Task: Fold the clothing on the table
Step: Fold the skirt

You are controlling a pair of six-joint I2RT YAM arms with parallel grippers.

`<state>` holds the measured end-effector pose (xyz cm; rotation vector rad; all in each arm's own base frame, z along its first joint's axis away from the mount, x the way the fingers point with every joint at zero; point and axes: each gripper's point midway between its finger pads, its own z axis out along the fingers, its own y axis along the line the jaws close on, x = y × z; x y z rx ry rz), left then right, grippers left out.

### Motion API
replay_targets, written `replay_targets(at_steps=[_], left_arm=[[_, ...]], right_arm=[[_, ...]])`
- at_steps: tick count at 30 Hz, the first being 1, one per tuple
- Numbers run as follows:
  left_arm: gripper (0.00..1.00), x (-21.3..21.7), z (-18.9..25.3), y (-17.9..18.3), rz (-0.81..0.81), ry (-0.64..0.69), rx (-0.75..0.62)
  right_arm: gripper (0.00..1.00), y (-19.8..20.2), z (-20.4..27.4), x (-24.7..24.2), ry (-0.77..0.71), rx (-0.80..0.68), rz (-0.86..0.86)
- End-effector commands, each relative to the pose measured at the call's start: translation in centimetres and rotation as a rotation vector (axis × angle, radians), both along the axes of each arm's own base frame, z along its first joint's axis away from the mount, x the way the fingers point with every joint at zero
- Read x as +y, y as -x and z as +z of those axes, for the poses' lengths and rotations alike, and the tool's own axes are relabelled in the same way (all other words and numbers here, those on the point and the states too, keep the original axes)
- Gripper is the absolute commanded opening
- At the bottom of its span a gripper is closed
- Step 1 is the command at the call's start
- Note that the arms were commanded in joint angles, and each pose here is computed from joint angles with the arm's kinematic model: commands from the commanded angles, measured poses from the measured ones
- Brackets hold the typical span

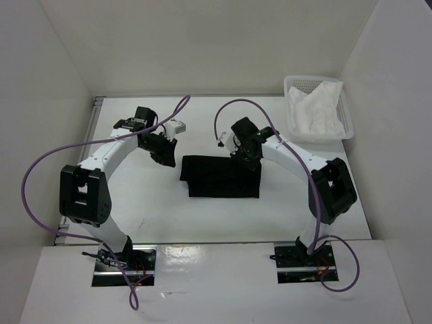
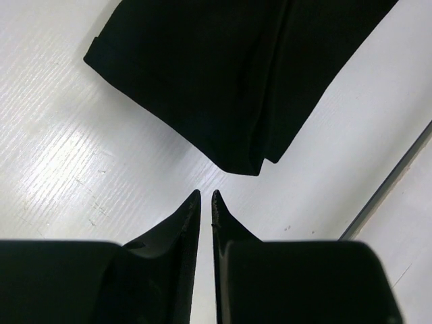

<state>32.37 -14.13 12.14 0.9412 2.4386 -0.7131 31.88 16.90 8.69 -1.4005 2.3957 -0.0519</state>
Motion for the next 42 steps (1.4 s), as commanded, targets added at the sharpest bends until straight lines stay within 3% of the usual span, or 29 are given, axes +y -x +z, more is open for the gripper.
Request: replay_targets(at_steps=[1,10,13,16,20,27,31,37,42], left_arm=[[0.18,-0.3,1.6,-0.1,-0.026,0.022,-0.051],[0.18,0.4,1.0,0.1,-0.002,-0.018,-0.041],[0.18,0.5,1.3,0.1,0.016,-0.022,-0.043],[0.19,0.8,2.3,-0.7,0.047,-0.019,-0.073],[0.19,2.0,3.3,-1.2,0.099,-0.01,-0.092],[0.21,3.8,5.3,-0.8,0.19,-0.01,-0.142],[0.23,5.5,6.2,-0.3,0.241,-0.017,-0.169],[0.27,8.6,7.0,1.0,0.355,-0.029,-0.21],[0.29,11.1,7.0,2.4,0.447,-0.069,-0.233]], right_arm=[[0.0,-3.7,6.0,1.6,-0.099,-0.227,-0.029],[0.0,2.5,3.1,1.8,-0.006,-0.008,0.16],[0.12,3.6,1.7,0.6,0.067,0.008,0.174],[0.15,4.7,0.2,-0.6,0.133,0.035,0.187],[0.27,6.3,-0.5,-1.8,0.185,0.084,0.214],[0.34,8.0,-1.6,-4.5,0.325,0.116,0.247],[0.39,6.9,1.8,-0.9,0.174,0.071,0.287],[0.76,2.0,7.4,6.2,-0.133,-0.155,0.234],[0.82,-1.1,4.0,8.1,-0.145,-0.196,0.164]])
